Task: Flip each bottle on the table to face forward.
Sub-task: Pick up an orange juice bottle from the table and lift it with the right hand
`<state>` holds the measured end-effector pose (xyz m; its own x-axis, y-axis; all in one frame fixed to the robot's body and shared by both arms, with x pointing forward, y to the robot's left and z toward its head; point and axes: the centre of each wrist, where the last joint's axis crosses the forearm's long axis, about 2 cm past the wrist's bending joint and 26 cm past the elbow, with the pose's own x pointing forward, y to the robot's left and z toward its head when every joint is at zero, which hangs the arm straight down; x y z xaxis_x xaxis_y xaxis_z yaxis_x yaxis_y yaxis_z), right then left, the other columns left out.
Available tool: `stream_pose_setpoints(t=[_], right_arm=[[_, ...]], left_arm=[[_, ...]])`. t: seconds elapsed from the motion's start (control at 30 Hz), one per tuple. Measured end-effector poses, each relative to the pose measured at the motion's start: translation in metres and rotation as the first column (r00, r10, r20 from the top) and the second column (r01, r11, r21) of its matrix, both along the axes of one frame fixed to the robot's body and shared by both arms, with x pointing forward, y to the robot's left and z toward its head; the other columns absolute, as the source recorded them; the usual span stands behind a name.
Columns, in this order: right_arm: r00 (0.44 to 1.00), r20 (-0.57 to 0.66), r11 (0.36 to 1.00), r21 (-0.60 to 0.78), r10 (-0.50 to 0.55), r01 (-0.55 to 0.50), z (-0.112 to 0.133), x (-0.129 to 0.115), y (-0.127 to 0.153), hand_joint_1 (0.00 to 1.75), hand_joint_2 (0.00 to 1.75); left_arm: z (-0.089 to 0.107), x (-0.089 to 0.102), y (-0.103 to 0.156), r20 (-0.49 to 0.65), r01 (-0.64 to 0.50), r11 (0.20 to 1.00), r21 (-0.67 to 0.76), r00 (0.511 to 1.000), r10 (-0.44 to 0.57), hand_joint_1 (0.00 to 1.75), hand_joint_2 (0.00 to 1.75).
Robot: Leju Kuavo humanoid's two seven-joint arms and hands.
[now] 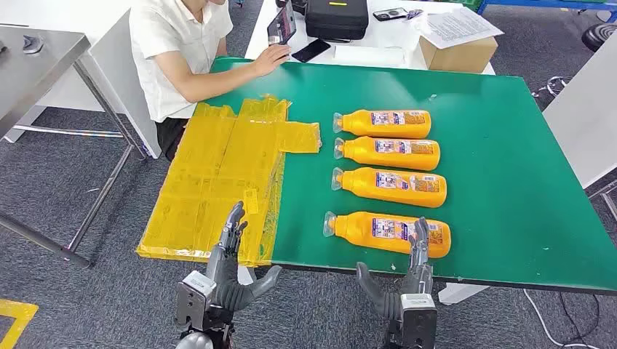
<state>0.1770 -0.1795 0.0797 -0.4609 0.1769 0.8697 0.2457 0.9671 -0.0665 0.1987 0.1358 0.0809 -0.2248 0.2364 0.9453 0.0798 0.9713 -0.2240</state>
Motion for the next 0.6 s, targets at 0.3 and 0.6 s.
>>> stream_pose_setpoints(t=[0.3, 0.6], right_arm=[[0.978, 0.202, 0.573, -0.808, 0.056, 0.135, -0.003, 0.008, -0.034, 0.00, 1.75], [0.976, 0.093, 0.454, -0.873, -0.198, 0.175, -0.018, 0.045, -0.112, 0.00, 1.75]], left_arm=[[0.006, 0.003, -0.009, 0.049, 0.067, 0.997, 0.046, 0.996, -0.069, 0.00, 1.75], [0.015, 0.009, -0.028, 0.077, 0.147, 0.989, -0.002, 0.986, -0.147, 0.00, 1.75]])
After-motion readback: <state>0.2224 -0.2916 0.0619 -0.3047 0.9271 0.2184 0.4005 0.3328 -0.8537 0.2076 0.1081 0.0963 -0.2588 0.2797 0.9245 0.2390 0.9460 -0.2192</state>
